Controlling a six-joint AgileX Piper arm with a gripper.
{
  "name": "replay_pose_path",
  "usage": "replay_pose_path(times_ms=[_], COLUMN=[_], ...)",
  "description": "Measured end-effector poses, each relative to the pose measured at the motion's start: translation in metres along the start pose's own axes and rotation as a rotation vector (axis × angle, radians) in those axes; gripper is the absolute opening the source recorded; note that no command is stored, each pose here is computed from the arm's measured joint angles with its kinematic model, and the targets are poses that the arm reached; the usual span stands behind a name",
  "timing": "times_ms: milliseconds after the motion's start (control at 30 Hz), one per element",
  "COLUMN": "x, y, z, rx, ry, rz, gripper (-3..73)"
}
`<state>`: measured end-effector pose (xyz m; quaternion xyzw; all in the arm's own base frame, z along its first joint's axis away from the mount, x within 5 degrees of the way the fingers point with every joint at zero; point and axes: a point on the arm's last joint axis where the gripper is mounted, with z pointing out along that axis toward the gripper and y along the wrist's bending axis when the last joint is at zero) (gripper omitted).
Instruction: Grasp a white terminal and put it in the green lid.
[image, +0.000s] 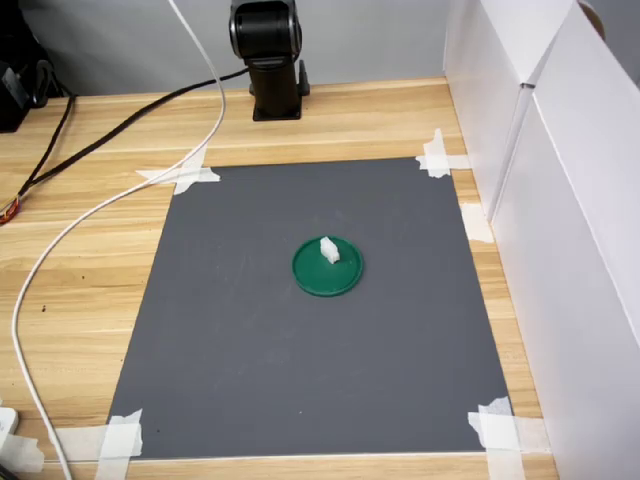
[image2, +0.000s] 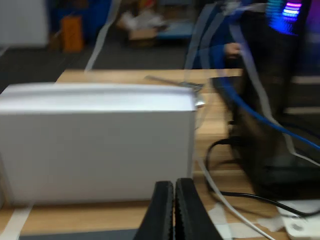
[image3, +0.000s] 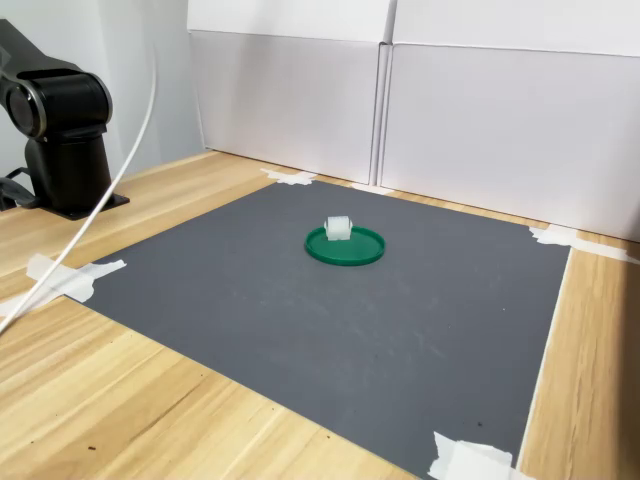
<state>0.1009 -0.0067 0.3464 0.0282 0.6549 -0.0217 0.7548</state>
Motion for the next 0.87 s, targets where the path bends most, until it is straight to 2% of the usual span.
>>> replay_pose_path(times_ms=[233, 500, 867], x=[0.028, 0.086, 0.108], y=[-0.010, -0.011, -0.010], z=[-0.021, -0.042, -0.057], rx=[0.107, 0.117, 0.116], ry=[0.000, 0.072, 0.039], rz=[0.044, 0.045, 0.045], gripper=[-1.4, -1.5, -1.5])
